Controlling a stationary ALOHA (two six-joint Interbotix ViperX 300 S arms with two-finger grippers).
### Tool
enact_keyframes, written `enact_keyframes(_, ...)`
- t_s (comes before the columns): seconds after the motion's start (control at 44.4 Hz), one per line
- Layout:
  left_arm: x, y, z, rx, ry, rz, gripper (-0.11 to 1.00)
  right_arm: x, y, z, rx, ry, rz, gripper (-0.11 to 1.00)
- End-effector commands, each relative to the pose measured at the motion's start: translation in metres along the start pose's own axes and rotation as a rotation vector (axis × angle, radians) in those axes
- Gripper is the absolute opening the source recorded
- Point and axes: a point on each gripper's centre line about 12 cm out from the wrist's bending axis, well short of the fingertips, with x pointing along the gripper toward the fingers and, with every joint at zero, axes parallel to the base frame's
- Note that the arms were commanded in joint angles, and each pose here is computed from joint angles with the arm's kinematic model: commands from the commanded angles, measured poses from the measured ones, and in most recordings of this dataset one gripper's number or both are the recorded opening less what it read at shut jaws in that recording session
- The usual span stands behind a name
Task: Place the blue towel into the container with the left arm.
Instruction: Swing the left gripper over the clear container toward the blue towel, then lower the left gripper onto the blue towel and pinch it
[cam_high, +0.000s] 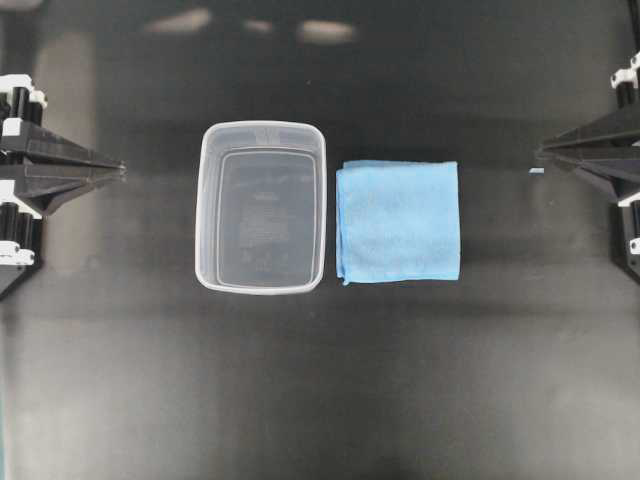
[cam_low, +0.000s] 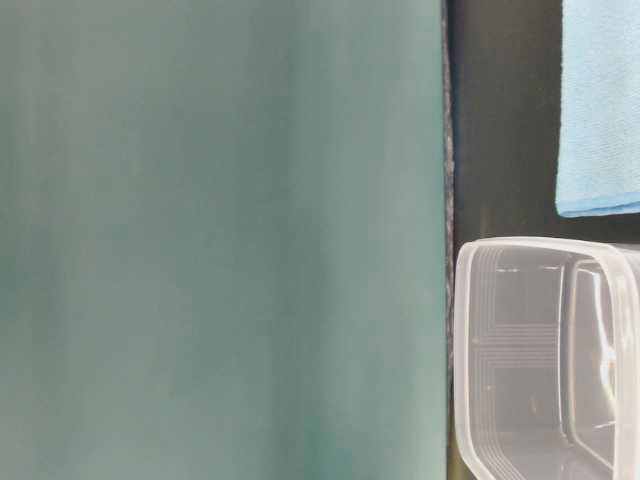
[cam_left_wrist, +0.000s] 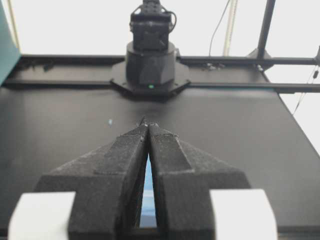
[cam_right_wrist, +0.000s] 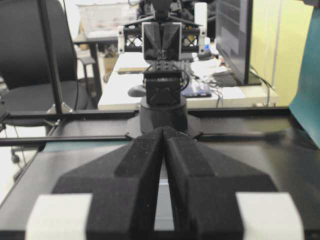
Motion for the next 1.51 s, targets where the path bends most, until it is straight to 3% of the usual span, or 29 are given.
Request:
enact_keyframes(0.0,0.011,0.005,0.014,-0.001,0.04,0.022,0.06,0.003,0.0,0.004,0.006,-0.009,0.0,0.01)
enact_keyframes(0.113,0.025,0.011,0.02,-0.04,0.148,0.05,0.0,0.004,0.0,0.003,0.012,-0.005,-0.003,-0.01)
enact_keyframes(0.36,0.066,0.012,0.041,-0.036,0.312,0.054,0.0,0.003,-0.001,-0.002,0.029,0.04,-0.006,-0.01)
enact_keyframes(0.54,0.095,0.012,0.042,-0.04,0.45,0.057,0.0,0.0,-0.001,-0.008,0.03,0.1,-0.008,0.03)
enact_keyframes(0.63,0.109,0.013,0.041,-0.038,0.522,0.06,0.0,-0.003,-0.001,-0.009,0.032,0.11,-0.009,0.16)
enact_keyframes(0.81,0.143,0.015,0.03,-0.035,0.672,0.067,0.01,-0.009,-0.005,-0.008,0.03,0.115,-0.027,0.68)
enact_keyframes(0.9,0.158,0.016,0.027,-0.035,0.717,0.071,0.02,-0.011,-0.006,-0.008,0.03,0.128,-0.033,0.8)
enact_keyframes(0.991,0.177,0.018,0.021,-0.036,0.767,0.076,0.11,-0.016,-0.006,-0.007,0.029,0.134,-0.038,0.79)
enact_keyframes(1.171,0.214,0.023,-0.003,-0.007,0.908,0.072,0.63,-0.03,-0.006,-0.001,0.027,0.099,-0.038,0.77)
enact_keyframes(1.261,0.238,0.023,-0.013,0.021,0.944,0.058,0.84,-0.038,-0.006,0.002,0.026,0.084,-0.037,0.77)
enact_keyframes(1.328,0.255,0.024,-0.021,0.034,0.963,0.05,0.91,-0.042,-0.006,0.005,0.028,0.079,-0.037,0.77)
enact_keyframes(1.486,0.295,0.023,-0.057,0.049,1.066,0.035,0.89,-0.049,-0.005,0.006,0.028,0.094,-0.035,0.77)
